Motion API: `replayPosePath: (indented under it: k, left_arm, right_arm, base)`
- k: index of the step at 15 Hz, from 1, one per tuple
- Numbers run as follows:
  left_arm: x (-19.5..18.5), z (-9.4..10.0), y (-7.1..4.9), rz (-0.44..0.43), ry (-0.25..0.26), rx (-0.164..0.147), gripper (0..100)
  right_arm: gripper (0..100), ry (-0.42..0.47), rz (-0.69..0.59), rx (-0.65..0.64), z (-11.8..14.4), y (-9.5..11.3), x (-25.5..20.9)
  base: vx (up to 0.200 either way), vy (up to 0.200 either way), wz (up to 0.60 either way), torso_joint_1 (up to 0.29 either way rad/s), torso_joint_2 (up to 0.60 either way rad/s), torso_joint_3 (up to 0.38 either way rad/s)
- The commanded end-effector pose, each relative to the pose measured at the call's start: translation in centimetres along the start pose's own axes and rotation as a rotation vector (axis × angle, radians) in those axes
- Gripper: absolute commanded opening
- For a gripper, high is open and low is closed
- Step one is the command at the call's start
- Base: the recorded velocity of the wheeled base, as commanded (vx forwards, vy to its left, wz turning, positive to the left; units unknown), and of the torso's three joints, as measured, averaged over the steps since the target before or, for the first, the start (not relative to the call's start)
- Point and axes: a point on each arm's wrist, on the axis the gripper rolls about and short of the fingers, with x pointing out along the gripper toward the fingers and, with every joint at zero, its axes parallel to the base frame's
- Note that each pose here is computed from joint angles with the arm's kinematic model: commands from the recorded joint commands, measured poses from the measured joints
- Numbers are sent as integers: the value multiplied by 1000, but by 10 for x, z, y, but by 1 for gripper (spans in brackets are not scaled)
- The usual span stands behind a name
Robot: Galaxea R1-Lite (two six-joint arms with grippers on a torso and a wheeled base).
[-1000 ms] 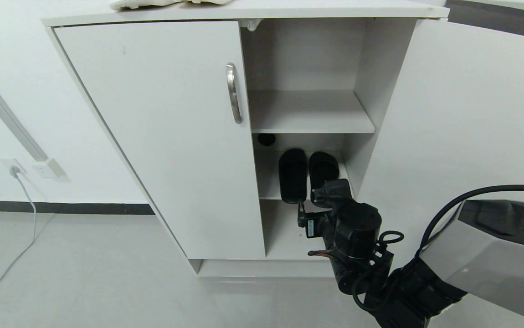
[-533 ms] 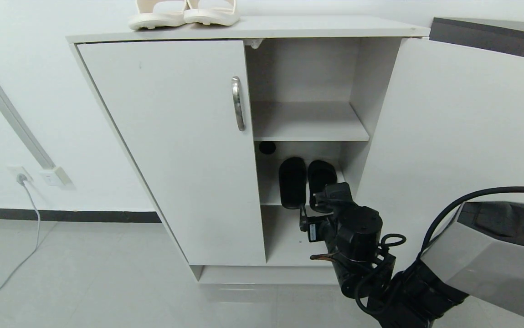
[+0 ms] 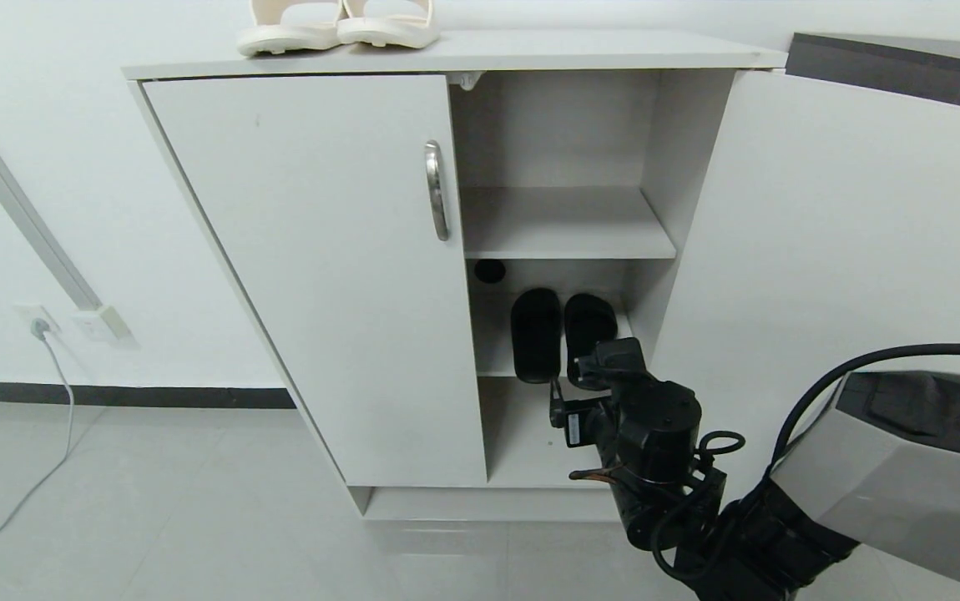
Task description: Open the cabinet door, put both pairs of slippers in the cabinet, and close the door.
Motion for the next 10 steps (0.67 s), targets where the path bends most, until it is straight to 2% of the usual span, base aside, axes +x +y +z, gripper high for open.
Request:
replayPosePath:
  k: [1, 10]
  left_arm:
    - [0, 0, 0, -1, 0, 0, 0]
    - [0, 0, 0, -1, 0, 0, 0]
  right_arm:
    - [100, -1, 3, 0, -1, 1, -1]
    - [100, -8, 3, 6, -1, -1, -3]
  base:
    - [0, 200, 0, 7, 7, 2]
    - [0, 200, 0, 5, 1, 3]
